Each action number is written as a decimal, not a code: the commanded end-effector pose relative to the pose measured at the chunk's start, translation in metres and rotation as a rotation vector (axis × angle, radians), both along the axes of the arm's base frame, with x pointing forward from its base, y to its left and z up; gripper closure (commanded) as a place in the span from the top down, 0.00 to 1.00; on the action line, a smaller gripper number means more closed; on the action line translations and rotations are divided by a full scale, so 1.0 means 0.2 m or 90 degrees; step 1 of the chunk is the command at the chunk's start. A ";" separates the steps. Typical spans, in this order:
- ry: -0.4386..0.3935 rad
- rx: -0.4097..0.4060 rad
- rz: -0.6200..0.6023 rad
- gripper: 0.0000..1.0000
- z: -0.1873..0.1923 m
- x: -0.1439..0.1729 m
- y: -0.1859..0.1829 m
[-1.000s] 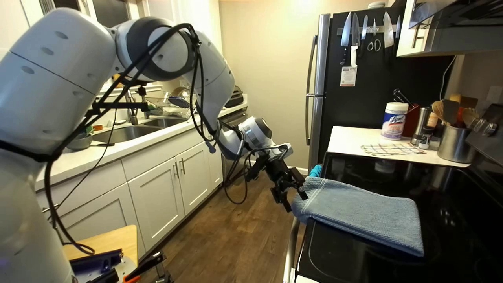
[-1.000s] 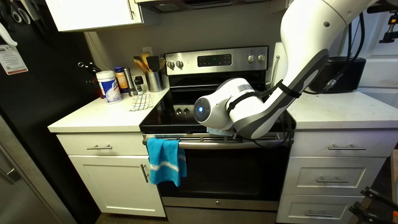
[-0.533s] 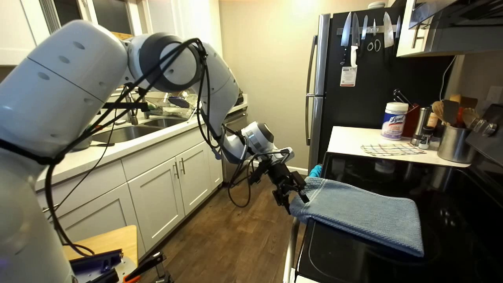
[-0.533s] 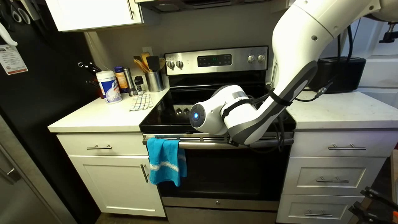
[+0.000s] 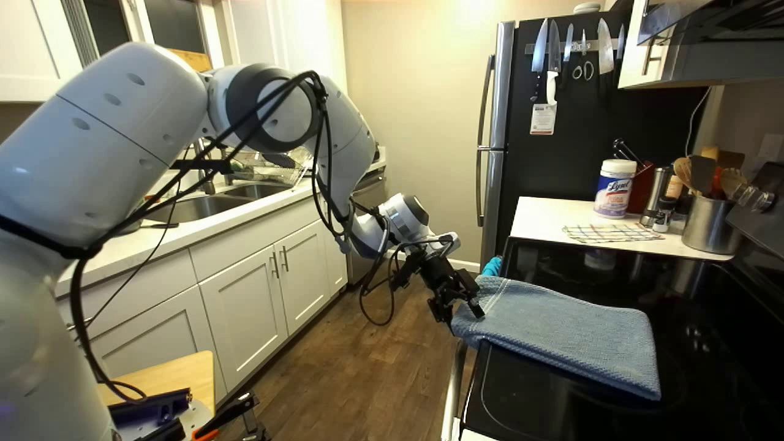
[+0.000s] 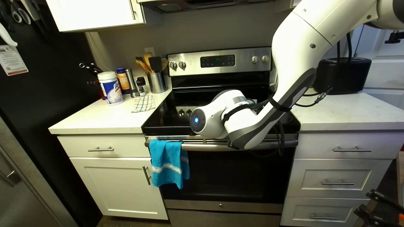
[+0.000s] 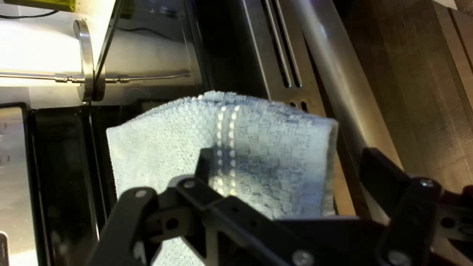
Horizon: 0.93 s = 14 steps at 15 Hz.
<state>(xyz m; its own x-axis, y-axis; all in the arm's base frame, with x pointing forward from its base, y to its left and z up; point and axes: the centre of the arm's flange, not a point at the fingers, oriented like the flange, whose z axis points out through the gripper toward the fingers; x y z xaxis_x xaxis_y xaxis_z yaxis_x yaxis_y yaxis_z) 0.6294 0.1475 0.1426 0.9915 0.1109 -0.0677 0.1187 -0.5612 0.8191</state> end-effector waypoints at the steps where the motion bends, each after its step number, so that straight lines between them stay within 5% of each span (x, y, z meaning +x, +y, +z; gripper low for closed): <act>1: -0.016 -0.018 -0.004 1.00 0.04 0.02 -0.04; 14: -0.004 -0.013 -0.001 1.00 0.00 0.01 -0.08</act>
<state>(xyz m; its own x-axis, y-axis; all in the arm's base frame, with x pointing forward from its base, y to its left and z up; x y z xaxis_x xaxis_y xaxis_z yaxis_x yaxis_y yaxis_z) 0.6371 0.1298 0.1436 0.9942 0.0911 -0.0571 0.0977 -0.5432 0.8339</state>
